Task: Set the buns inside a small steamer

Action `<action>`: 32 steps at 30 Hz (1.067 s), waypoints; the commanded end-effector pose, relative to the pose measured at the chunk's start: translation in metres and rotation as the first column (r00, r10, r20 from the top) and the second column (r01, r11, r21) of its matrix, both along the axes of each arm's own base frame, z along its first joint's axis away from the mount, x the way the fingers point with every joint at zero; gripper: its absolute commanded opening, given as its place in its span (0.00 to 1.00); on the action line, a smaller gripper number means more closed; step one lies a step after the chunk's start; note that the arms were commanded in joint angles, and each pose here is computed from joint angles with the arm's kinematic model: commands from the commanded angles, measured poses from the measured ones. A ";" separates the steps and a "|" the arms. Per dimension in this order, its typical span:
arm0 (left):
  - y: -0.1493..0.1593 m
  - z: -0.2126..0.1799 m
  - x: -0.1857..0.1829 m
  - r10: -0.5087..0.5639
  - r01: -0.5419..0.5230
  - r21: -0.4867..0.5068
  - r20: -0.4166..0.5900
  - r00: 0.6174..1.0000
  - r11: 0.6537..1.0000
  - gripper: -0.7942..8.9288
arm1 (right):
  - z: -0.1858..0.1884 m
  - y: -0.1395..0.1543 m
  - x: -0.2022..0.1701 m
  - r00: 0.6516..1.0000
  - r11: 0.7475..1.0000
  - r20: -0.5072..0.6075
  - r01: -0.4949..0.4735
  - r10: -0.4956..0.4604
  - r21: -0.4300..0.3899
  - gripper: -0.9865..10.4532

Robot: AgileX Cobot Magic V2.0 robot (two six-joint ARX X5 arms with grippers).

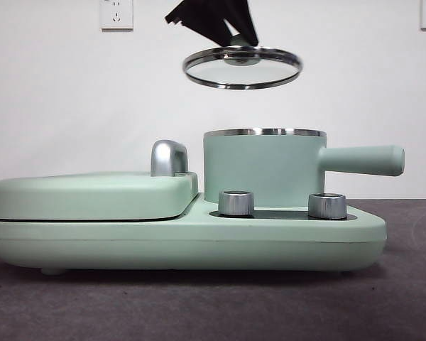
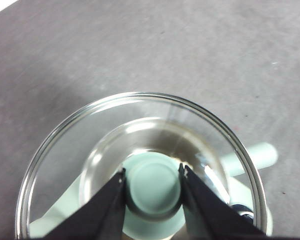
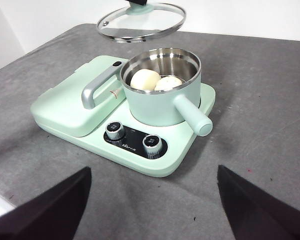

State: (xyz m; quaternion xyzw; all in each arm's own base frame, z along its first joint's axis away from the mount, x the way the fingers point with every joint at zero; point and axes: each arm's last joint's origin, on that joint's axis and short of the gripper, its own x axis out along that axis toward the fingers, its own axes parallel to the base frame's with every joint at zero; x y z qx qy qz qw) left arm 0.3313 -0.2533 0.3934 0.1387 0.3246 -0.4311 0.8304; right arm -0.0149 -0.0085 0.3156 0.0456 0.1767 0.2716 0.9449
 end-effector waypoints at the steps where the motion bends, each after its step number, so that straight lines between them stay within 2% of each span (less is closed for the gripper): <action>1: -0.006 0.013 -0.005 -0.027 0.029 -0.033 0.055 0.998 0.999 0.11 | 0.003 -0.001 -0.001 1.000 1.000 0.009 -0.005 0.005 0.018 0.44; 16: -0.030 -0.027 0.010 -0.051 0.052 0.027 -0.026 0.998 0.998 0.11 | 0.002 -0.001 -0.001 1.000 1.000 0.009 -0.004 0.004 0.017 0.44; 32: -0.037 -0.045 0.019 -0.051 0.054 0.052 -0.059 0.997 0.997 0.10 | 0.002 -0.001 -0.001 1.000 1.000 0.009 -0.003 0.002 0.017 0.44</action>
